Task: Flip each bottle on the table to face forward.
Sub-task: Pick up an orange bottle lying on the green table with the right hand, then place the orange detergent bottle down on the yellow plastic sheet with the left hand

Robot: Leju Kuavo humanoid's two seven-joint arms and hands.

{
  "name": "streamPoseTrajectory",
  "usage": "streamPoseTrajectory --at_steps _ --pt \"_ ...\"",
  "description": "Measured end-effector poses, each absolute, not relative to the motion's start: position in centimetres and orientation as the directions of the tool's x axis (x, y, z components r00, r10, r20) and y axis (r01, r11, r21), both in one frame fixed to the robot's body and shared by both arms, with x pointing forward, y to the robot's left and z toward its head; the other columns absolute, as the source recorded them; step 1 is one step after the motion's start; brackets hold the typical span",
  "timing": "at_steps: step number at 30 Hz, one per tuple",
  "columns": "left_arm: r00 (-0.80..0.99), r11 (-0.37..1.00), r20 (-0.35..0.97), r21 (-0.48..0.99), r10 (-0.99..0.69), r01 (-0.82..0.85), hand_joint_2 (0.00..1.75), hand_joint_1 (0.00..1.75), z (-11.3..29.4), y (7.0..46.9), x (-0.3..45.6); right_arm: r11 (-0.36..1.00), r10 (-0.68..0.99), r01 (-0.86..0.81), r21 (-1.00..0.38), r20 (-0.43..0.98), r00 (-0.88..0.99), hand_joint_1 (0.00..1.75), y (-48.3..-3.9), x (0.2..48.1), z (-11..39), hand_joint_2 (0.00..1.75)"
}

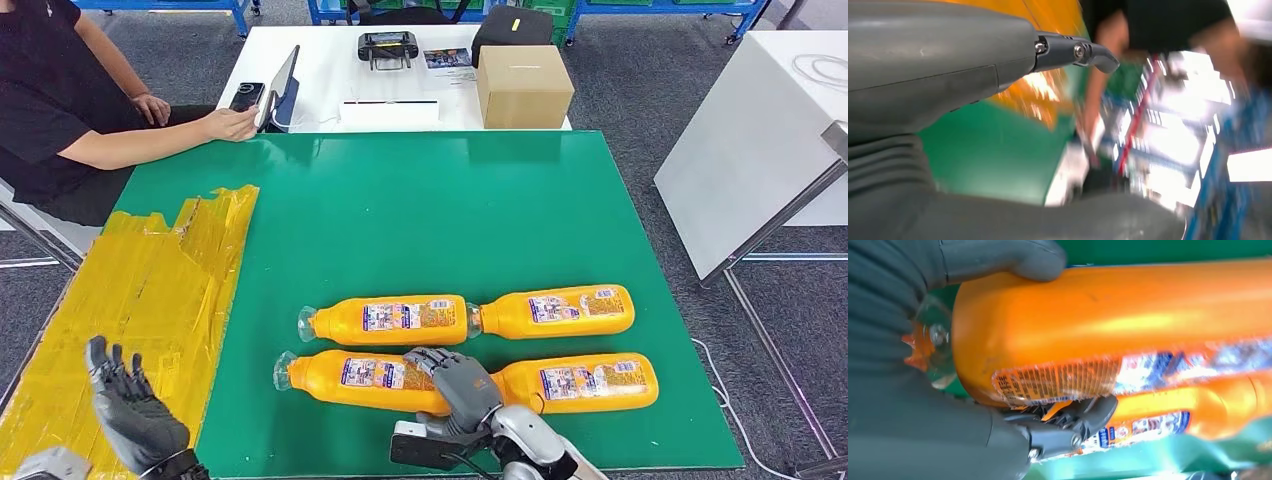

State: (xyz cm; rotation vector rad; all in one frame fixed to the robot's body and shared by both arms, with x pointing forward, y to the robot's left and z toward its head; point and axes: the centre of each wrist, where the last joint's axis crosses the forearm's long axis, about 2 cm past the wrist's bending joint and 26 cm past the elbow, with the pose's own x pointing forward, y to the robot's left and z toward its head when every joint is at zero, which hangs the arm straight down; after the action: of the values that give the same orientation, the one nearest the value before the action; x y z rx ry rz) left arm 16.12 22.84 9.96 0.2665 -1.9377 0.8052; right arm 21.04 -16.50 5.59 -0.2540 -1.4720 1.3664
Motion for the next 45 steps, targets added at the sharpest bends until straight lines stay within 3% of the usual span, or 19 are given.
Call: streamPoseTrajectory --at_steps 3,7,17,22,28,35,45 --pt "-0.480 0.685 0.860 -0.455 0.171 -0.570 1.75 0.00 9.6 23.7 15.4 0.482 0.640 -0.450 -0.751 0.653 -0.405 1.75 -14.5 19.0 6.2 1.75" --pt "-0.494 0.682 0.843 -0.491 0.215 -0.542 1.75 0.00 9.3 23.9 15.1 0.632 0.503 -0.410 -0.657 0.751 -0.428 1.75 -12.1 17.1 7.9 1.75" --pt "-0.480 0.733 0.751 -0.620 0.453 -0.279 1.75 0.00 8.4 22.8 15.3 0.805 0.310 -0.310 -0.505 0.805 -0.507 1.75 -10.8 16.4 10.9 1.75" --pt "-0.450 0.704 0.663 -0.703 0.598 -0.101 1.75 0.00 7.9 22.2 15.4 0.828 0.277 -0.296 -0.476 0.807 -0.522 1.75 -10.9 16.6 11.3 1.75" --pt "-0.429 0.684 0.634 -0.728 0.644 -0.049 1.75 0.00 7.4 21.9 15.2 0.834 0.270 -0.293 -0.468 0.808 -0.524 1.75 -10.9 16.7 11.4 1.75" --pt "-0.393 0.601 0.500 -0.776 0.771 0.191 1.75 0.00 7.1 21.2 15.0 0.813 0.251 -0.331 -0.478 0.802 -0.542 1.75 -10.7 16.9 11.6 1.75" --pt "-0.378 0.571 0.462 -0.779 0.803 0.261 1.75 0.00 6.8 20.7 14.8 0.735 0.285 -0.376 -0.565 0.760 -0.584 1.75 -9.7 17.6 11.6 1.75"
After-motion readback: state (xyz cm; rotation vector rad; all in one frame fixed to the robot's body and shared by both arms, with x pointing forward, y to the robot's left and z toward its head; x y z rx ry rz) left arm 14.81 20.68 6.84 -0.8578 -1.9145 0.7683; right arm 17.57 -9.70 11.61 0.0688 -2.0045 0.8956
